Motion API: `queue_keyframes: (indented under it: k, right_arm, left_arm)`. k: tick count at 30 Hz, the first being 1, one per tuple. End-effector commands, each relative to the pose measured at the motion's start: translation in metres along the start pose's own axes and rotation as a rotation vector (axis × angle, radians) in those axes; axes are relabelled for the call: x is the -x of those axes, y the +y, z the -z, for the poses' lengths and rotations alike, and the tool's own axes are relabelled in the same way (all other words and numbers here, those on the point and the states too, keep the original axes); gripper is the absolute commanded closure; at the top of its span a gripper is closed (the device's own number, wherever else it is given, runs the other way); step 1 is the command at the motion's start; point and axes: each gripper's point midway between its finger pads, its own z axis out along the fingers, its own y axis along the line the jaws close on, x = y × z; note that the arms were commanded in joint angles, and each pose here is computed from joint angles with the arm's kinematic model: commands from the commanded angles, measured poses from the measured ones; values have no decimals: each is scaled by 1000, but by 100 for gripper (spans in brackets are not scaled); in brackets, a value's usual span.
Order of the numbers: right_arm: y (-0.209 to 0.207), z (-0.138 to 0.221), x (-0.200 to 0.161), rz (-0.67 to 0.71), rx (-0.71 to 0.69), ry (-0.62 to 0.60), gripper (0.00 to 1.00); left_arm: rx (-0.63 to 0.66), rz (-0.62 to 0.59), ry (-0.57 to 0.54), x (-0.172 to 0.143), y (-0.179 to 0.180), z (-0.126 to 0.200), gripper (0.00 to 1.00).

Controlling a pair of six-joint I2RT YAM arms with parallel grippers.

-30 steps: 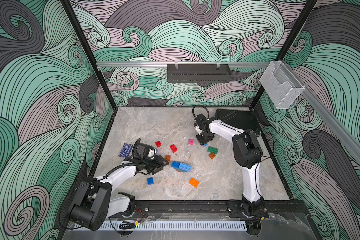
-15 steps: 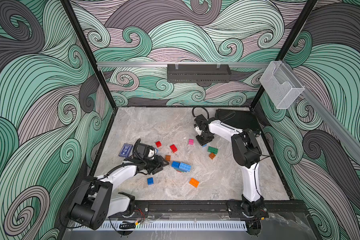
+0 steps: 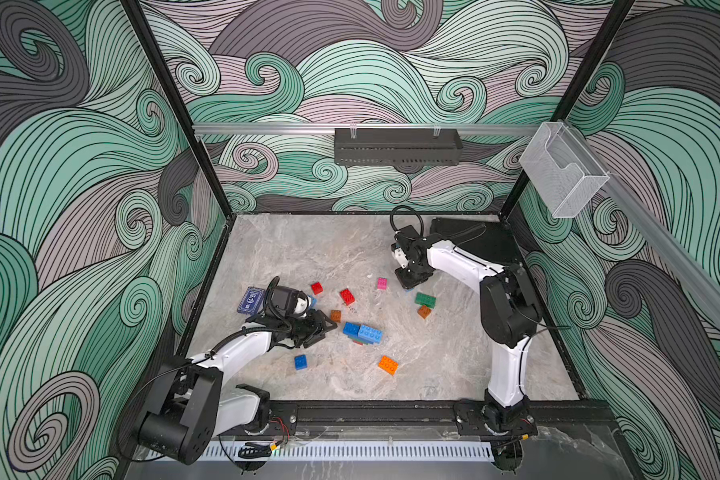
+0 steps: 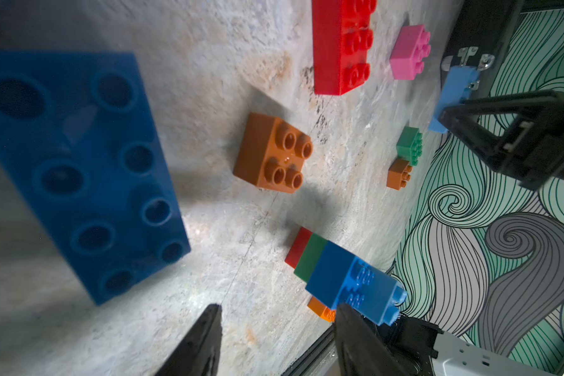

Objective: Assemble a heart with lego
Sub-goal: Pick up the lego brick from the center of the board, then assemble the lego brick with the lego brick.

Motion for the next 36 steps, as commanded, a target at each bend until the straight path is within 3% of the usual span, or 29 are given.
queue_keyframes:
  k: [1, 9, 16, 26, 36]
  right_arm:
    - [27, 37, 1, 72, 41, -67, 70]
    - [129, 79, -11, 337, 136, -132, 70]
    - [189, 70, -17, 500, 164, -104, 70]
    - [224, 51, -30, 603, 174, -42, 70]
    - [224, 42, -42, 656, 167, 5, 70]
  left_arm:
    - [-14, -29, -37, 9, -14, 12, 44]
    - [-5, -14, -60, 6, -12, 21, 44]
    - [-8, 27, -42, -3, -1, 17, 43]
    - [-1, 29, -50, -6, 7, 17, 43]
    - [-12, 33, -45, -7, 8, 16, 43]
